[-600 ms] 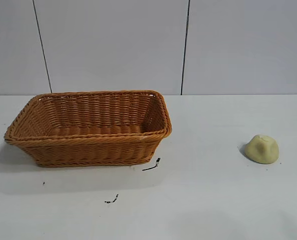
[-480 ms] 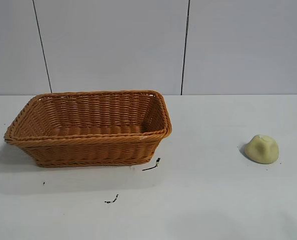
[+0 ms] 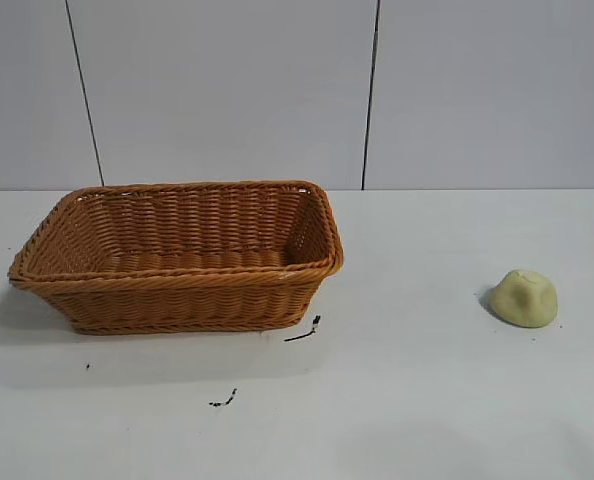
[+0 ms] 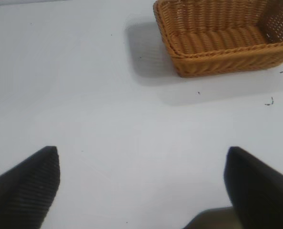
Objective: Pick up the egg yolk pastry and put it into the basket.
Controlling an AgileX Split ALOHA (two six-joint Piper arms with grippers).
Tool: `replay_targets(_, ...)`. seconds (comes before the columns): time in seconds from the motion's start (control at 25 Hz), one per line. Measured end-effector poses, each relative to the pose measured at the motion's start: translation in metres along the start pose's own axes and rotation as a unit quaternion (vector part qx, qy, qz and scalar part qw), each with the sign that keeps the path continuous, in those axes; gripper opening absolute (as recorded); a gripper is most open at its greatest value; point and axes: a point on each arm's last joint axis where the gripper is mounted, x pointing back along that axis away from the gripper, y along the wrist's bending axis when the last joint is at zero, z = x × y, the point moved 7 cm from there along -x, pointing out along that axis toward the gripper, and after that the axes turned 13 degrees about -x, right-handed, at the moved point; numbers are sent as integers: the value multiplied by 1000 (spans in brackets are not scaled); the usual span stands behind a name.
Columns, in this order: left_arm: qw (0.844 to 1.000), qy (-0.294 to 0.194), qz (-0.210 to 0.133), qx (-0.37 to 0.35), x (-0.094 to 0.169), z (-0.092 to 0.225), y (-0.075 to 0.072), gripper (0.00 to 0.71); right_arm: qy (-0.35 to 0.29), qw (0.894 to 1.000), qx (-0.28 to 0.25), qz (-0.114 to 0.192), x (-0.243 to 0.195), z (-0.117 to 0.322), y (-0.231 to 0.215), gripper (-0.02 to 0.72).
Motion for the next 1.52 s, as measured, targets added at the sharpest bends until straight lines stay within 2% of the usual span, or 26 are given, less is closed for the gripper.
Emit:
replay_targets(0.32, 1000, 0, 0, 0, 0, 0, 0, 696, 43, 999, -12, 10, -35, -51, 10, 693)
replay_targets(0.48, 1000, 0, 0, 0, 0, 0, 0, 696, 101, 994, -15, 23, -78, -74, 14, 693)
replay_targets(0.64, 1000, 0, 0, 0, 0, 0, 0, 696, 190, 981, -21, 40, -131, -78, 16, 693)
replay_targets(0.8, 1000, 0, 0, 0, 0, 0, 0, 696, 284, 957, -25, 60, -205, -75, 15, 693)
replay_targets(1.24, 1000, 0, 0, 0, 0, 0, 0, 696, 392, 915, -28, 85, -335, -48, 9, 693)
replay_targets(1.52, 1000, 0, 0, 0, 0, 0, 0, 696, 423, 901, -28, 92, -382, -23, 3, 693)
